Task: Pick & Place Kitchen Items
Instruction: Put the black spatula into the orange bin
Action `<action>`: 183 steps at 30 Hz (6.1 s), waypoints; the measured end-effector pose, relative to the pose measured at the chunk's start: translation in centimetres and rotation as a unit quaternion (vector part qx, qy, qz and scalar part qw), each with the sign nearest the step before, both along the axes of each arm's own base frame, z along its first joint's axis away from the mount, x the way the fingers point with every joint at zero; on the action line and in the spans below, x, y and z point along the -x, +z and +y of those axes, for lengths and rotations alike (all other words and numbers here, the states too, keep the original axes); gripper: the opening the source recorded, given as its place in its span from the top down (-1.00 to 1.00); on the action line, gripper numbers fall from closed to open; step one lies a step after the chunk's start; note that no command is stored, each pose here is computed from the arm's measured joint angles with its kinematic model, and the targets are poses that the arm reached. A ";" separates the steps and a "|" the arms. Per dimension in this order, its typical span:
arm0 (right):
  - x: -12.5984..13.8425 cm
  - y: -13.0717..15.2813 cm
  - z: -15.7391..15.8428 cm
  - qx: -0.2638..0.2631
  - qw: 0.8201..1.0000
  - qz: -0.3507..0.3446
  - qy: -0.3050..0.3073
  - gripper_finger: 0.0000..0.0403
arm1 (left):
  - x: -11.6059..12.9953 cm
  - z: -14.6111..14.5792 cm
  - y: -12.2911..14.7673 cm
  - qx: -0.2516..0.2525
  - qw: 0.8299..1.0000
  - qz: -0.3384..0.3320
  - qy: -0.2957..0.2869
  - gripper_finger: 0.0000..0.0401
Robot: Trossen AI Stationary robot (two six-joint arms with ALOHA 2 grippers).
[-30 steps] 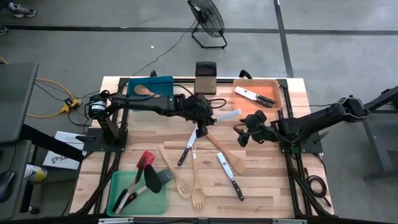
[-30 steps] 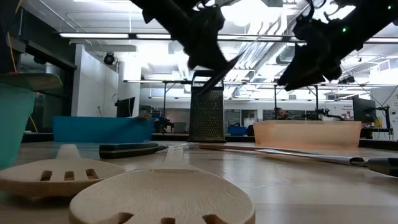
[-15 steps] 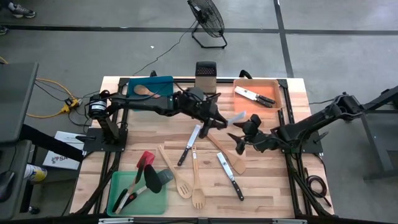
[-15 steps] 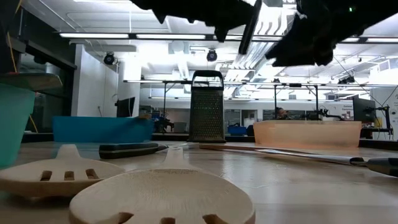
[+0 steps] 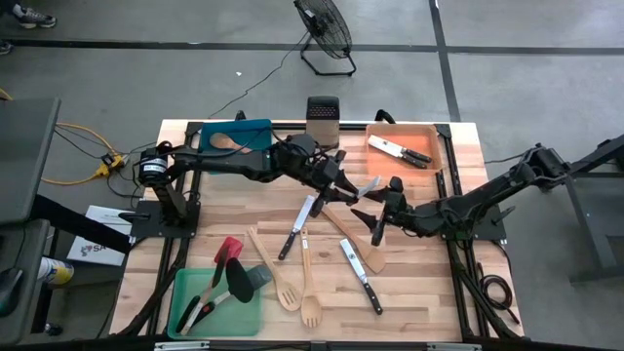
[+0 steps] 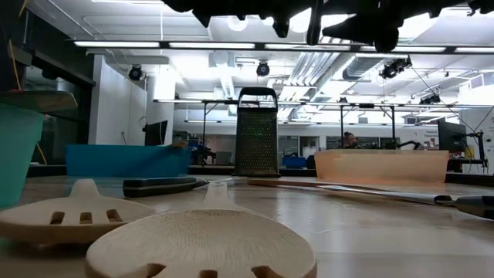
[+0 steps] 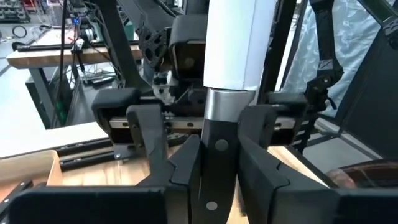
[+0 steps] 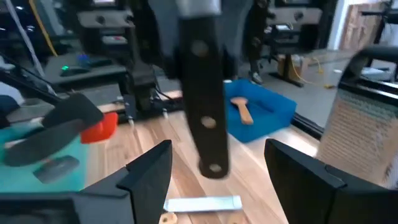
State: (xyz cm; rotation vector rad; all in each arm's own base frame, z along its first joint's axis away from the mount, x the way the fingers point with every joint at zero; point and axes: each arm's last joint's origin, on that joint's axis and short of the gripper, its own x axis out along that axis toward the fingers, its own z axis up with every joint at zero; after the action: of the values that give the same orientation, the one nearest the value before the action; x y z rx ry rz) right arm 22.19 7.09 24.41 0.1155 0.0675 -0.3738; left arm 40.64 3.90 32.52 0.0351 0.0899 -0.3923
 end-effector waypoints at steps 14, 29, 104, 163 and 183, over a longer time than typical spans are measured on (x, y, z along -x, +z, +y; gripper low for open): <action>-0.9 1.2 -0.2 0.039 0.997 -0.063 -0.007 -0.23 | -0.2 0.1 0.7 0.006 0.999 -0.044 0.007 0.62; -0.9 1.4 -0.3 0.053 0.996 -0.068 -0.011 0.39 | -0.3 0.1 0.7 0.015 0.999 -0.039 0.015 0.62; 5.3 -1.1 -15.4 -0.048 0.880 0.390 -0.266 0.58 | 15.3 0.6 -5.5 0.037 0.974 0.101 0.198 -0.31; 7.0 -9.4 -22.0 -0.104 0.687 0.694 -0.190 0.58 | 22.5 -3.0 -8.4 0.064 0.982 0.012 0.178 -0.31; 6.3 -7.4 -22.8 -0.096 0.680 0.692 -0.222 -0.10 | 25.1 -3.1 -7.5 0.078 0.978 0.013 0.194 -0.31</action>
State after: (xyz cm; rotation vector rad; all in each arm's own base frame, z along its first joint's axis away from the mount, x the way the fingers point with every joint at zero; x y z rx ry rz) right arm 15.85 -15.70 17.01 0.0273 1.6390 -0.8826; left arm 15.52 0.77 25.02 -0.1419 0.0896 -0.0088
